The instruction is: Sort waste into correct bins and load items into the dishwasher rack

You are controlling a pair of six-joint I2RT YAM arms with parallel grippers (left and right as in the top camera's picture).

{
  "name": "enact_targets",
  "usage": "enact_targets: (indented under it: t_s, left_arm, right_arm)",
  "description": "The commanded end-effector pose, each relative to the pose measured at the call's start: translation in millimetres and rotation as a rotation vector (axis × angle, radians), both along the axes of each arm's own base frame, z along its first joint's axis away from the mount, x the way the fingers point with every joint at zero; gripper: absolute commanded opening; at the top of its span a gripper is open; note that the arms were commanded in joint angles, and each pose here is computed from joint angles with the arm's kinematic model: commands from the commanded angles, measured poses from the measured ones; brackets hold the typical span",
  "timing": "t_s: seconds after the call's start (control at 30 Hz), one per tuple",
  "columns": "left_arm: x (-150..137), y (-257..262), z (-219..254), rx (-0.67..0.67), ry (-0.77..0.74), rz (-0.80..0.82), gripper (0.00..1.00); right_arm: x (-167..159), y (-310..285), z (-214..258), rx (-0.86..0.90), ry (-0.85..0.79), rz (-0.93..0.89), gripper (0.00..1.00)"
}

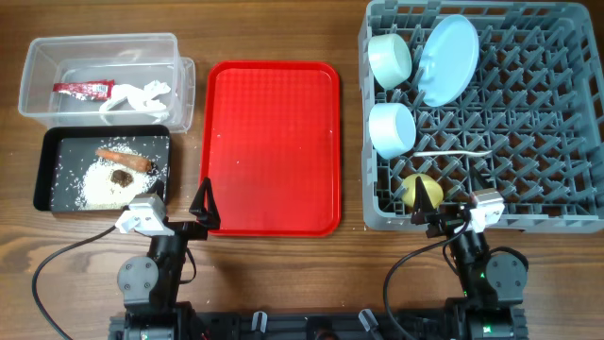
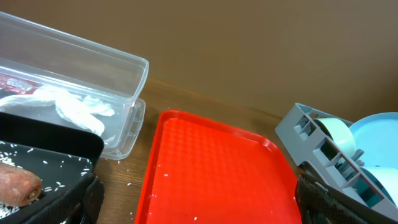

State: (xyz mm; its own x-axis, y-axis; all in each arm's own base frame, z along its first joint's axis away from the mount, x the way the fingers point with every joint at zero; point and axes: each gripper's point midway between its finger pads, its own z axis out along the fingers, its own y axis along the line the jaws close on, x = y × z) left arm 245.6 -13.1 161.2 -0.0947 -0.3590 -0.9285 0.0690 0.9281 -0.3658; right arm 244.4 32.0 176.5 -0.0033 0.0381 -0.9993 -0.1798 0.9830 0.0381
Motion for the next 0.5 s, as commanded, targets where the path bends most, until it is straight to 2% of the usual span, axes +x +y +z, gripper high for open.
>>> enact_targets:
  t_s: [0.0,0.47]
  left_arm:
    - [-0.2,0.2,-1.1,0.003,-0.003,0.004,1.0]
    - [-0.2,0.2,-1.1,0.003,-0.003,0.004,1.0]
  right_arm:
    - [0.2,-3.6,1.7,-0.011,-0.012,-0.018,1.0]
    - [0.2,-3.6,1.7,-0.012,-0.012,-0.018,1.0]
